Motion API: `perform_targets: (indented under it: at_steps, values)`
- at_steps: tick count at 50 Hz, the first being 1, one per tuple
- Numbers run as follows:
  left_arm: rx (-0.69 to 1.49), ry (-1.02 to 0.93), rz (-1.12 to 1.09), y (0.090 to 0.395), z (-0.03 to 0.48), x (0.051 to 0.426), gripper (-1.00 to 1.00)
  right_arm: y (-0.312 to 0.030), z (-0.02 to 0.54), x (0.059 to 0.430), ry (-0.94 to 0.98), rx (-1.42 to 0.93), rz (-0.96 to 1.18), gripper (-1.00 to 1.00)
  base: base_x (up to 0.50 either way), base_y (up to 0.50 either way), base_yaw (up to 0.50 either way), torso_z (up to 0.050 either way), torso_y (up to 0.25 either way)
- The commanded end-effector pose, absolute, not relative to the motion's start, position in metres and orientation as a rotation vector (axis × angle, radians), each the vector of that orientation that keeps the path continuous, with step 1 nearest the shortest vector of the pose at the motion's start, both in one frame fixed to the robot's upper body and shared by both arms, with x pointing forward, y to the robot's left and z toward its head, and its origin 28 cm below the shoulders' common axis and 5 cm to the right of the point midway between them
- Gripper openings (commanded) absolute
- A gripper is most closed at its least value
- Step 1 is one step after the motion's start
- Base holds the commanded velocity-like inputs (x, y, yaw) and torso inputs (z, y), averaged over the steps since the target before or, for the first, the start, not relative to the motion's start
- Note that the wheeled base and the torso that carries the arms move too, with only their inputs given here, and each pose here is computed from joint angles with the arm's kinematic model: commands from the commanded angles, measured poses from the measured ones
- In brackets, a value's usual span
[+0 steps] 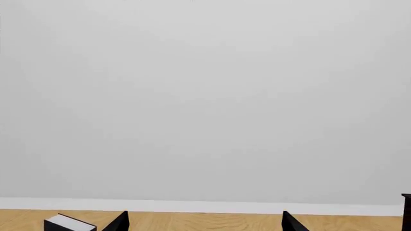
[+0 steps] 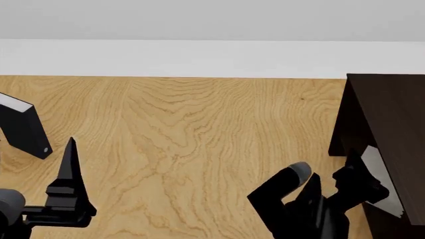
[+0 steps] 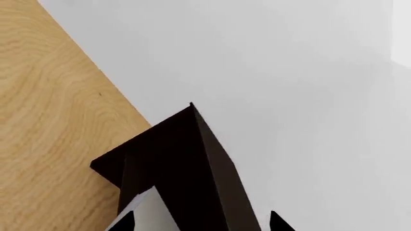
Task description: Pick up the book on the right and place it on the cabinet shelf.
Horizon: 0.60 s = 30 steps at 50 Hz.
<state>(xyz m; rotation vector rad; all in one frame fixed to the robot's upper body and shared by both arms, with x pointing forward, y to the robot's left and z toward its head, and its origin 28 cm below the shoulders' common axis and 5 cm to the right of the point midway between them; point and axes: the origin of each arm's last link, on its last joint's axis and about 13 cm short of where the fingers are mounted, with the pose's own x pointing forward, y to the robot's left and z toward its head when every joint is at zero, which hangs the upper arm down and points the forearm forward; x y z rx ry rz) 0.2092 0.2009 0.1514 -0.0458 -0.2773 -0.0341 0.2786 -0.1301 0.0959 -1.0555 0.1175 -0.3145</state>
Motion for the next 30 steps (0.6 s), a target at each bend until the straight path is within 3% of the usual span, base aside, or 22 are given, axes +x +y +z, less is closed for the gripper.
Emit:
perform_targets:
  at_steps: [1, 30]
  values:
    - [-0.042, -0.286, -0.038, 0.203, 0.152, 0.206, 1.00, -0.127, 0.110, 0.264, 0.068, -1.017, -0.319, 1.00, 0.00, 0.00, 0.00, 0.000, 0.000]
    - [-0.069, -0.315, -0.042, 0.210, 0.157, 0.195, 1.00, -0.110, 0.138, 0.228, -0.077, -0.863, -0.257, 1.00, 0.00, 0.00, 0.00, 0.000, 0.000]
